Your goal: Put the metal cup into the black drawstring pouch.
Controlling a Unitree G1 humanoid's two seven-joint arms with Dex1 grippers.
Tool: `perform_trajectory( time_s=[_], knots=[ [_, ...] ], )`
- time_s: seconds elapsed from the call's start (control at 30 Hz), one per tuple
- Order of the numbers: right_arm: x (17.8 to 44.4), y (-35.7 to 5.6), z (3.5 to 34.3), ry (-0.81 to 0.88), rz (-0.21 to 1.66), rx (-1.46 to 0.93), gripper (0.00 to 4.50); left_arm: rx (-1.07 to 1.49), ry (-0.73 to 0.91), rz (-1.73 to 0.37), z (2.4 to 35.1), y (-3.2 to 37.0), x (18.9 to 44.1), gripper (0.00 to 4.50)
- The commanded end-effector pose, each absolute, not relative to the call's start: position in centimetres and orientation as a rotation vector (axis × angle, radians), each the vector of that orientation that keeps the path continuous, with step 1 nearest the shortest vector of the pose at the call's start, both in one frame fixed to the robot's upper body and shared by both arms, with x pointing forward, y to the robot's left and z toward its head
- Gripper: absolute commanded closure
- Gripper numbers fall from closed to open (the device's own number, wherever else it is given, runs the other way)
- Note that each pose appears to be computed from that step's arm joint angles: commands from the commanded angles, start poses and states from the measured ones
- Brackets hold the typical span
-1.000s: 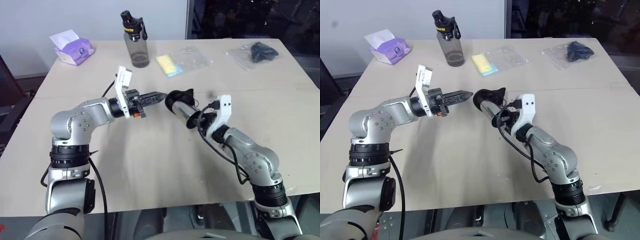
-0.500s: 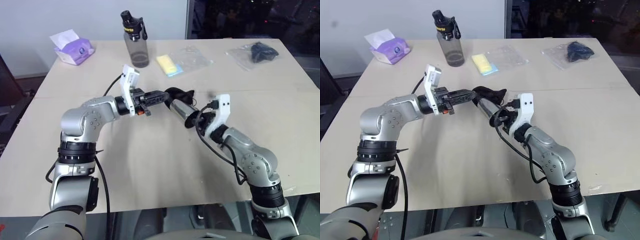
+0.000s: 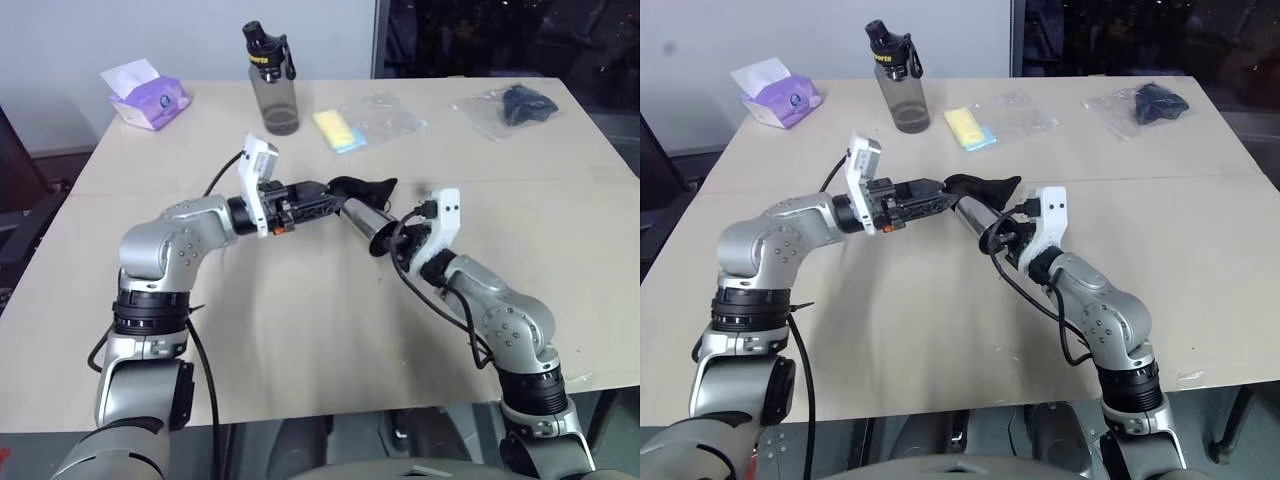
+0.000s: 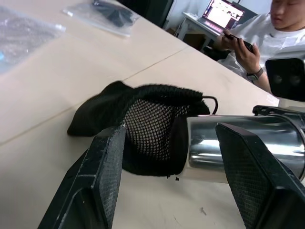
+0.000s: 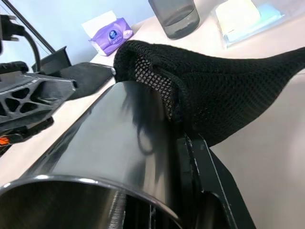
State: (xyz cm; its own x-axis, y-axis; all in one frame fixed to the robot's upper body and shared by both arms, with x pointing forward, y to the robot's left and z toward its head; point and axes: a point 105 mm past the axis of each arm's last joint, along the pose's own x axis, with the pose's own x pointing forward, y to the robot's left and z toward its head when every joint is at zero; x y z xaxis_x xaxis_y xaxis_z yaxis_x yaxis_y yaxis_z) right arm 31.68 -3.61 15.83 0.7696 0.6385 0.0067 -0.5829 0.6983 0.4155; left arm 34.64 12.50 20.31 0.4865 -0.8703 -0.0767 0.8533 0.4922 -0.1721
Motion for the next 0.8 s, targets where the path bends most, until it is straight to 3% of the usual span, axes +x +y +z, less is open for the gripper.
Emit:
perform_trajectory(
  time_s=[0.03,0.57,0.67,0.8],
  knots=[
    [31.5,-3.9,17.0,0.094,0.688,0.427,4.5,-0.097,0.082,-1.037,22.3,13.2,34.5,1.42],
    [31.6,-3.6,17.7,0.078,0.7,0.433,4.5,-0.001,0.066,-0.988,20.8,12.3,36.4,1.42],
    [31.5,-3.5,17.7,0.078,0.702,0.433,4.5,-0.03,0.053,-0.967,20.9,12.3,37.1,2.3],
    [31.6,-3.6,17.6,0.08,0.695,0.433,4.5,-0.038,0.05,-0.969,20.9,12.3,37.3,4.04]
  ],
)
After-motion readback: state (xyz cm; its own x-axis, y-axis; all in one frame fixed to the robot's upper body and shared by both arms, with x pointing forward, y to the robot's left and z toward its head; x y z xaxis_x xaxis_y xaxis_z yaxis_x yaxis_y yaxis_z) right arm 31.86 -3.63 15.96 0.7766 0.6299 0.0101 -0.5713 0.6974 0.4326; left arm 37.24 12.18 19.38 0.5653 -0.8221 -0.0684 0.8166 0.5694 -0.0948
